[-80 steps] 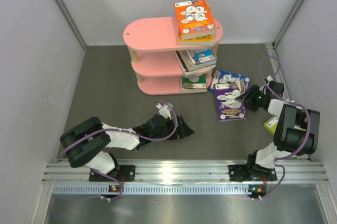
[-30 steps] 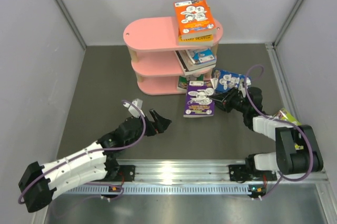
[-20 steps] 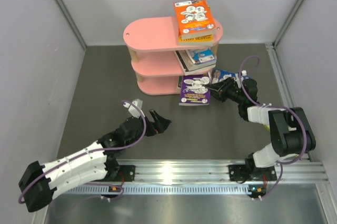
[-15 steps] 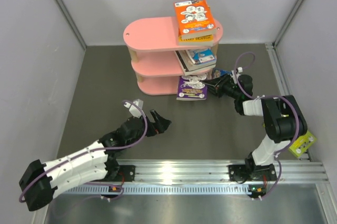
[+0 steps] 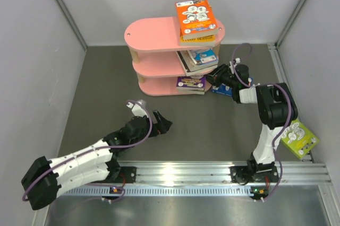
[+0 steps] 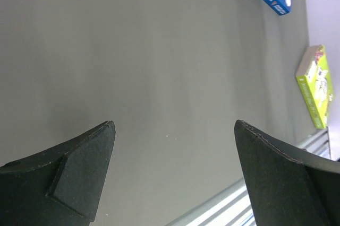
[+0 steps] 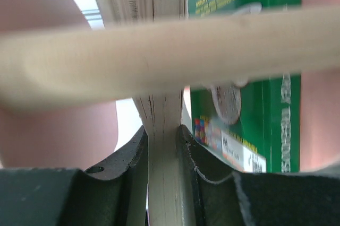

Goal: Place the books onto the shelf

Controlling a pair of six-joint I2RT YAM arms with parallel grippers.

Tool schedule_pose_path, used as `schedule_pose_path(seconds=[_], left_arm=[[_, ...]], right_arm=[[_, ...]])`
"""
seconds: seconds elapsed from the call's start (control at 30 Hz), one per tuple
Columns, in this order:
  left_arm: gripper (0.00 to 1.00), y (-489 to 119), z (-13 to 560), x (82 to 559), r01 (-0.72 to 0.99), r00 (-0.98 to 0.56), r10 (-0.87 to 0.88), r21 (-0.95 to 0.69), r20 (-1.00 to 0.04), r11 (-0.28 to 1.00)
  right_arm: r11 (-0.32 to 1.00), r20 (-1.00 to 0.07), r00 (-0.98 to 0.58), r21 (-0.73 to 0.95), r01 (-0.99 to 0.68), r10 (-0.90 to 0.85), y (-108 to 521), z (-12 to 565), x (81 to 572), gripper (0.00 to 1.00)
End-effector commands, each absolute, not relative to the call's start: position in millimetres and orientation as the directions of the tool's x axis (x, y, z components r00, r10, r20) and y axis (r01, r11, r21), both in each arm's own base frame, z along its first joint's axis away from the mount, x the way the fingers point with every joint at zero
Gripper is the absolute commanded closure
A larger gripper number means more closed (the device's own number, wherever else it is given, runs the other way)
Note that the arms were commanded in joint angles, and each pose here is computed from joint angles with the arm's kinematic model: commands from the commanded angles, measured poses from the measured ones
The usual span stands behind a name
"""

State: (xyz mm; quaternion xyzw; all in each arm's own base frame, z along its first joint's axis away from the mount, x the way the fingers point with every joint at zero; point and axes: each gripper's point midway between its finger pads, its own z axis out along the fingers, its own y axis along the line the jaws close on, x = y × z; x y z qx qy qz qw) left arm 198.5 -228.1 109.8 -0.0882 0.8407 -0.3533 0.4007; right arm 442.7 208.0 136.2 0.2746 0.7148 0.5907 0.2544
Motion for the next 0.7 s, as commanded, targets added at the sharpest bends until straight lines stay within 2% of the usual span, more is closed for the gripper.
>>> schedule_pose_path(seconds=[0.0,0.03,0.1,0.13,0.17,0.27,0.37,0.53,0.67], left_arm=[[0.01,-233,121,209,0.164,-0.638,-0.444,-0.675,-0.629,0.72],[0.01,-234,118,210,0.16,-0.643,-0.438,-0.67,-0.628,0.725],[0.01,-236,118,212,0.165,-0.649,-0.431,-0.669,-0.627,0.725],[0.01,-237,117,213,0.163,-0.651,-0.43,-0.668,-0.626,0.726],[0.01,-237,117,214,0.162,-0.651,-0.431,-0.669,-0.625,0.725],[0.01,-239,118,214,0.165,-0.656,-0.43,-0.673,-0.621,0.721],[0.01,-240,117,214,0.163,-0.656,-0.433,-0.676,-0.618,0.718],[0.01,-239,113,218,0.157,-0.654,-0.429,-0.666,-0.624,0.73],[0.01,-239,122,228,0.155,-0.634,-0.436,-0.658,-0.639,0.737]], right_arm=[[0.16,-0.123,-0.714,0.987,-0.015,0.69,213,162,465,1.0],[0.167,-0.115,-0.711,0.986,0.004,0.694,210,157,468,0.98],[0.173,-0.107,-0.697,0.985,0.025,0.709,203,148,474,0.85],[0.175,-0.107,-0.695,0.984,0.027,0.711,202,147,474,0.78],[0.174,-0.103,-0.687,0.984,0.035,0.72,196,145,475,0.63],[0.19,-0.117,-0.669,0.981,0.037,0.734,184,144,471,0.44],[0.212,-0.134,-0.661,0.977,0.039,0.739,174,144,462,0.37],[0.261,-0.167,-0.664,0.964,0.045,0.729,161,143,439,0.36],[0.35,-0.243,-0.671,0.936,0.026,0.7,152,154,417,0.36]])
